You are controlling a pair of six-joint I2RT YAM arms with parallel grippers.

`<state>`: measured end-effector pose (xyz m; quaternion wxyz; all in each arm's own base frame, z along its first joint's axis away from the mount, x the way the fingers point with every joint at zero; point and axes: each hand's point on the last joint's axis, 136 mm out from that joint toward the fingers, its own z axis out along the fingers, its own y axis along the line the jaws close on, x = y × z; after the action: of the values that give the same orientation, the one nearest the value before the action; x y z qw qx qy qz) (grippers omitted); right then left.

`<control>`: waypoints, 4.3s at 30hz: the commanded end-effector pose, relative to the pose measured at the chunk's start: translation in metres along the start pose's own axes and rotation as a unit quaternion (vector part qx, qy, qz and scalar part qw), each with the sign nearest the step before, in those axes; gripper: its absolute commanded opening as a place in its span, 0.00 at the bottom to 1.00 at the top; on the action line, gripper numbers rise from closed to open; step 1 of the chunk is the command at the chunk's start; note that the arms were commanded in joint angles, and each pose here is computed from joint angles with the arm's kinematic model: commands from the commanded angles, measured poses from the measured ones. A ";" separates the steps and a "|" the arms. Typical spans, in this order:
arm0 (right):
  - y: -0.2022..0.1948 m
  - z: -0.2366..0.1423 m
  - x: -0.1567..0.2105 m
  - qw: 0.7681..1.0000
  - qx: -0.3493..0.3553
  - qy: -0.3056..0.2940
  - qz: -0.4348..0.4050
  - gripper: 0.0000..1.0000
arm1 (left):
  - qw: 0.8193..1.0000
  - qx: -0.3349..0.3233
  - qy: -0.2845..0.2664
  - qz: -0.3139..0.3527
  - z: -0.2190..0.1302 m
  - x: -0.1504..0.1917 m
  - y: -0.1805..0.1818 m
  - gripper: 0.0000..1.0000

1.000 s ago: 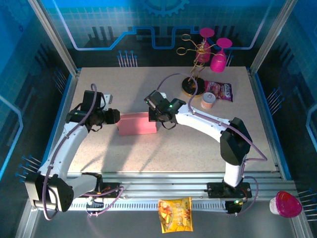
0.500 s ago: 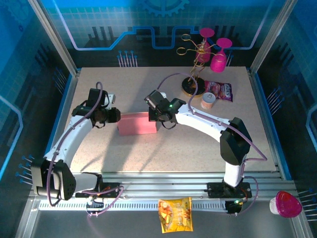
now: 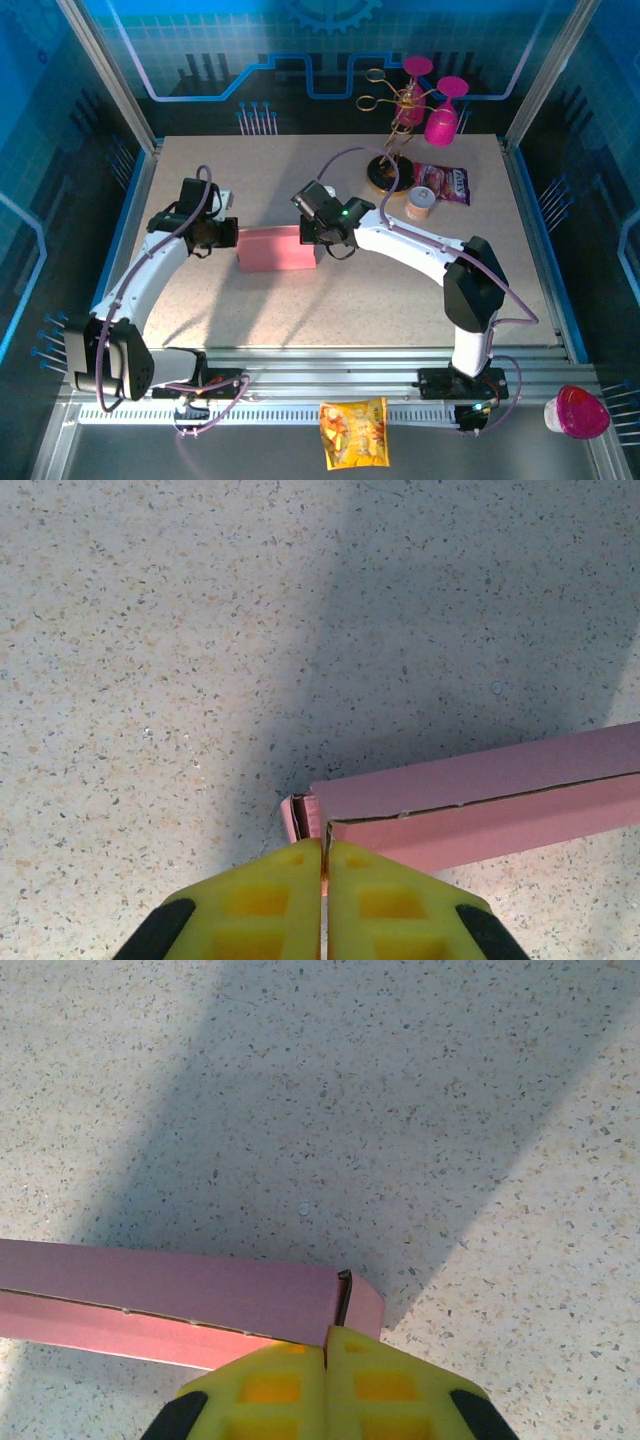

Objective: Fold the paper box

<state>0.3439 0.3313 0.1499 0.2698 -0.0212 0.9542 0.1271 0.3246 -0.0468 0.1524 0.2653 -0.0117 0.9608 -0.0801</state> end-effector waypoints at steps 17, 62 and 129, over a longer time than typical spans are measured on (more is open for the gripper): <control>-0.022 0.018 0.025 0.997 0.045 0.061 -0.011 0.00 | 0.996 -0.061 0.036 0.045 -0.005 -0.005 0.019 0.02; -0.022 0.020 0.027 0.997 0.045 0.064 -0.004 0.00 | 0.981 -0.131 0.073 0.126 -0.003 -0.014 0.023 0.00; -0.023 0.018 0.046 0.999 0.012 0.020 -0.034 0.00 | 0.795 0.118 0.064 -0.592 -0.024 -0.010 -0.007 0.64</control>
<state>0.3450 0.3347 0.1468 0.3162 -0.0293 0.9340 0.1638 0.3095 -0.0382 0.1721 0.1426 -0.4894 0.8124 -0.2830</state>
